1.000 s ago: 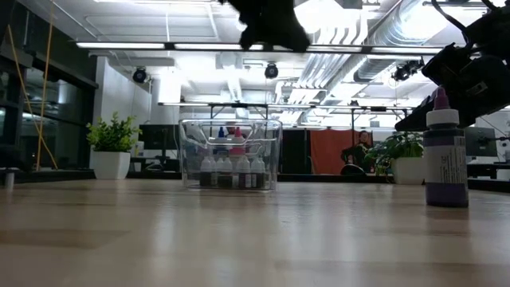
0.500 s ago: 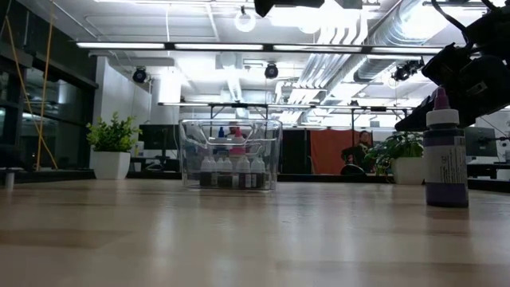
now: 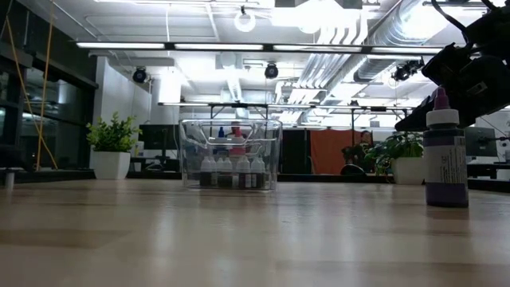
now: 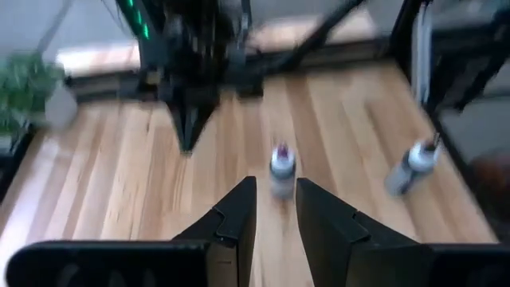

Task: Pick & Place food coloring
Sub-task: Put the large black food coloring into the transparent bin

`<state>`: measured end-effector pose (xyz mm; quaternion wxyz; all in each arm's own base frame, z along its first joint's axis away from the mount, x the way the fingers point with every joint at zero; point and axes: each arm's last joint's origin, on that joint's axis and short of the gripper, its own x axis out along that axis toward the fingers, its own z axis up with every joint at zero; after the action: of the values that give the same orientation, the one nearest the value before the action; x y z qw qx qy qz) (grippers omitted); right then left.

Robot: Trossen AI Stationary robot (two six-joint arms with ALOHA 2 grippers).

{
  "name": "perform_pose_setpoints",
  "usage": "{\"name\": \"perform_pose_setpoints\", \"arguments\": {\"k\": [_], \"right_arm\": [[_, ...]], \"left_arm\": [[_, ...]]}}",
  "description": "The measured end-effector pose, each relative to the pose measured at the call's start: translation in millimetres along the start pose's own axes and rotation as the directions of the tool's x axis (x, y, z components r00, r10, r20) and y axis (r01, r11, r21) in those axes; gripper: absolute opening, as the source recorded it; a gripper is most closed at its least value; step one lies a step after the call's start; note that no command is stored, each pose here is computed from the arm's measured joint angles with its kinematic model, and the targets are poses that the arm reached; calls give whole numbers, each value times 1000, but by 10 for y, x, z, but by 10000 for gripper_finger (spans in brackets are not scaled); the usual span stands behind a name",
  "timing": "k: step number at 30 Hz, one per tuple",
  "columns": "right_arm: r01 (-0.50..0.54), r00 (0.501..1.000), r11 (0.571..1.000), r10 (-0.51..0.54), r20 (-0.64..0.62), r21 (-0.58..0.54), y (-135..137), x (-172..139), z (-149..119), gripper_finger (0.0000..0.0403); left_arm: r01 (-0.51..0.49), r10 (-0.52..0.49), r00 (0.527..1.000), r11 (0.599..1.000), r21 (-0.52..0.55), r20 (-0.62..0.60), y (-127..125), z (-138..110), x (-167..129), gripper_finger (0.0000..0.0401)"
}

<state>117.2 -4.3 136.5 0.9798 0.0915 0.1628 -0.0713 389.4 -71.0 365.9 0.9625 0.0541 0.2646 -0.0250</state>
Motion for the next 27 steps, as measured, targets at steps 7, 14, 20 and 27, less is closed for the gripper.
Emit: {"name": "perform_pose_setpoints", "arguments": {"k": [7,14,20,27], "right_arm": [[-1,1000,1000,1,-1,0,0,0,-1,0],[0,1000,1000,0,0,0,0,0,0,0],[0,1000,1000,0,2,0,0,-1,2,0],[0,1000,1000,0,1,0,0,-1,1,0]], "left_arm": [[14,-8,992,999,46,-129,-167,127,37,85],[184,-149,968,968,170,-200,-617,288,204,124],[187,-157,977,957,224,-144,-945,358,420,230],[101,-71,968,988,116,-239,-946,64,939,306]]}}
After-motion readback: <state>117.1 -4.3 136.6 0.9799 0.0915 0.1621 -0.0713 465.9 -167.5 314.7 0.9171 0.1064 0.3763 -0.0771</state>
